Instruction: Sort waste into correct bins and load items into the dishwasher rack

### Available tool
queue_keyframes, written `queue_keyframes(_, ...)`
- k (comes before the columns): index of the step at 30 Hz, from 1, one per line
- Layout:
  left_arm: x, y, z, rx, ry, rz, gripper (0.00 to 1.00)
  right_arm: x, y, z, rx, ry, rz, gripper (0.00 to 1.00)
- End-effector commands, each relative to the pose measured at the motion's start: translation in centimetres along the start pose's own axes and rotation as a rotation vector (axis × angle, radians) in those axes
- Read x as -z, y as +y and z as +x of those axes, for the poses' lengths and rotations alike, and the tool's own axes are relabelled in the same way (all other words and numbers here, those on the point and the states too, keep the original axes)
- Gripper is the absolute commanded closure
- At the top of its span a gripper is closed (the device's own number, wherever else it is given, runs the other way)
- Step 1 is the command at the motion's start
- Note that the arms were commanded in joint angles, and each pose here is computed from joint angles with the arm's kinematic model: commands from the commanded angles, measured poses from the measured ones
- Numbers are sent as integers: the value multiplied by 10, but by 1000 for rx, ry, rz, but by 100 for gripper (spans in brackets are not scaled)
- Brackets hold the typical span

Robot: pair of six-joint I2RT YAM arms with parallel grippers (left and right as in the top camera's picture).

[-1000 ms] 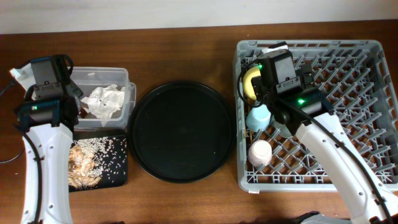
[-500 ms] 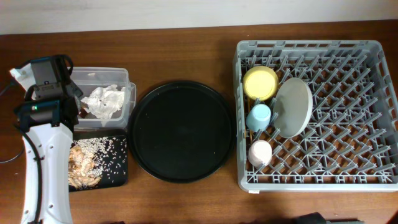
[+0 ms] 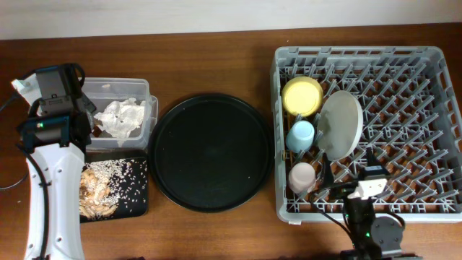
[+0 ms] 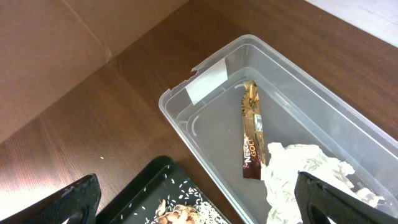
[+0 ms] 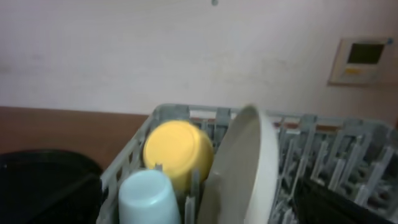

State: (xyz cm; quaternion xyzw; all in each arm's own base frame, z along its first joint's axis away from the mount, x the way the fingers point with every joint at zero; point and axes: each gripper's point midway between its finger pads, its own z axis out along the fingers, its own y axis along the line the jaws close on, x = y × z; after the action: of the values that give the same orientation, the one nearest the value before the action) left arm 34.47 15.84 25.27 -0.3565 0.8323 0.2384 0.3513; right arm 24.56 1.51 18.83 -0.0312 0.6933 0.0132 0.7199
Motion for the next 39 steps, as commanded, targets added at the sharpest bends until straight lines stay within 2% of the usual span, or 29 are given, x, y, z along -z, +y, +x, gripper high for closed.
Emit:
queue_keyframes(1,3,4,-5,1,-16,-9,1,0,2,4,-8,-2,-14,2)
queue_keyframes(4,3,4,-5,1,-16,-9,1,1,4,32,-11,114,-24,2)
queue_keyframes(25,1,2,-3,-5,-10,-10,1,1,4,32,-10,114,-24,2)
queue_keyframes(29,61,34,-32,106,-156,54,1,1,4,32,-10,114,-24,1)
queue_keyframes(33,142,86,-52,257,-354,141,1,1,4,32,-10,114,-24,2)
queue_keyframes(37,201,130,-49,367,-502,217,1,1,4,32,-10,114,-24,2)
queue_keyframes(39,212,133,-37,370,-526,267,1,1,4,32,-10,114,-24,2)
